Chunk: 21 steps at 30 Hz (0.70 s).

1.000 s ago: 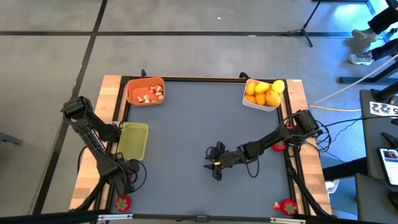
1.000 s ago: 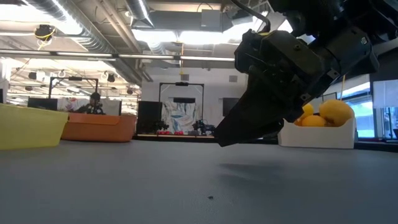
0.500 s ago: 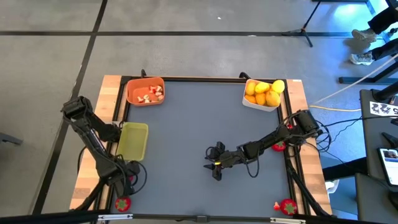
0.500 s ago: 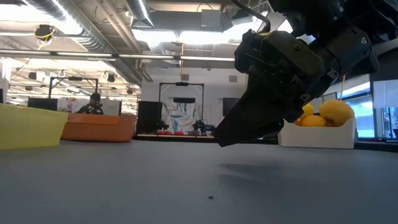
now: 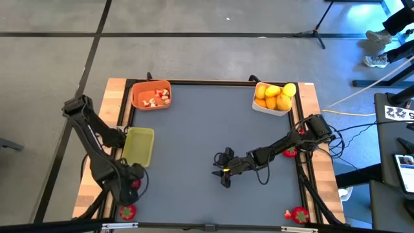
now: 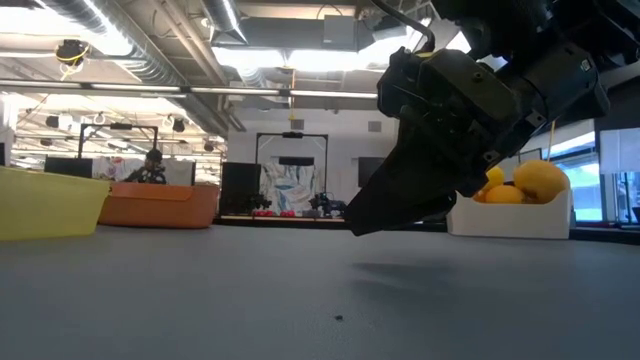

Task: Sort produce into baskets
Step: Put the red tomato into the yellow bin

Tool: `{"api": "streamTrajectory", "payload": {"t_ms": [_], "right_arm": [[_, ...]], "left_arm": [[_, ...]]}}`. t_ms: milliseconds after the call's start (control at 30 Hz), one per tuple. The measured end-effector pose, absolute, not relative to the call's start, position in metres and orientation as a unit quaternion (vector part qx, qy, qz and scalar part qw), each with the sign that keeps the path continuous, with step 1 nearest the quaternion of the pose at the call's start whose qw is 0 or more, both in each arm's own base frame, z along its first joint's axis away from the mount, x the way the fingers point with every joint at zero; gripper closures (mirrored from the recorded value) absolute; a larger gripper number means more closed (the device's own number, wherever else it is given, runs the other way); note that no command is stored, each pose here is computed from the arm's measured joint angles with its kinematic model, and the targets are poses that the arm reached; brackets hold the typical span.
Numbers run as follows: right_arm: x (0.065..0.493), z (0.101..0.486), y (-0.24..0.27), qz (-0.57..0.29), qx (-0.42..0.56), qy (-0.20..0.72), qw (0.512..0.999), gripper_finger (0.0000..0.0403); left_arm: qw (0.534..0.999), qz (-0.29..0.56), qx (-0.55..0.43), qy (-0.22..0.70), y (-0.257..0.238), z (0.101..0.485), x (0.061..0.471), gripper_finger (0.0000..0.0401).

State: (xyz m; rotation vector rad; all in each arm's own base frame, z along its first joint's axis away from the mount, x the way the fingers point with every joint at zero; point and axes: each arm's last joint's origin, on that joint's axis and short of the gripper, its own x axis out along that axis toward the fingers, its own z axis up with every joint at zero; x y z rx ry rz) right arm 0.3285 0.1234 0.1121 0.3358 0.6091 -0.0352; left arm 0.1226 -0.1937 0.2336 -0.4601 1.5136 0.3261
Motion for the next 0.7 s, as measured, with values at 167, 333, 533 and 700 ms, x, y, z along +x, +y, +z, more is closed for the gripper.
{"api": "streamTrajectory", "payload": {"t_ms": [167,333,533,700], "right_arm": [[0.328,0.112,0.123,-0.017,0.164,0.298,0.94,0.0196],[0.328,0.112,0.123,-0.017,0.163,0.299,0.94,0.0196],[0.328,0.112,0.123,-0.016,0.161,0.299,0.94,0.0196],[0.328,0.112,0.123,-0.016,0.161,0.299,0.94,0.0196]], "left_arm": [[0.721,0.161,-0.264,0.62,-0.178,0.254,0.119,0.0102],[0.76,0.17,-0.301,0.55,-0.159,0.272,0.119,0.0097],[0.767,0.215,-0.3,0.524,-0.133,0.28,0.119,0.0115],[0.751,0.302,-0.272,0.521,-0.111,0.28,0.117,0.0117]]}}
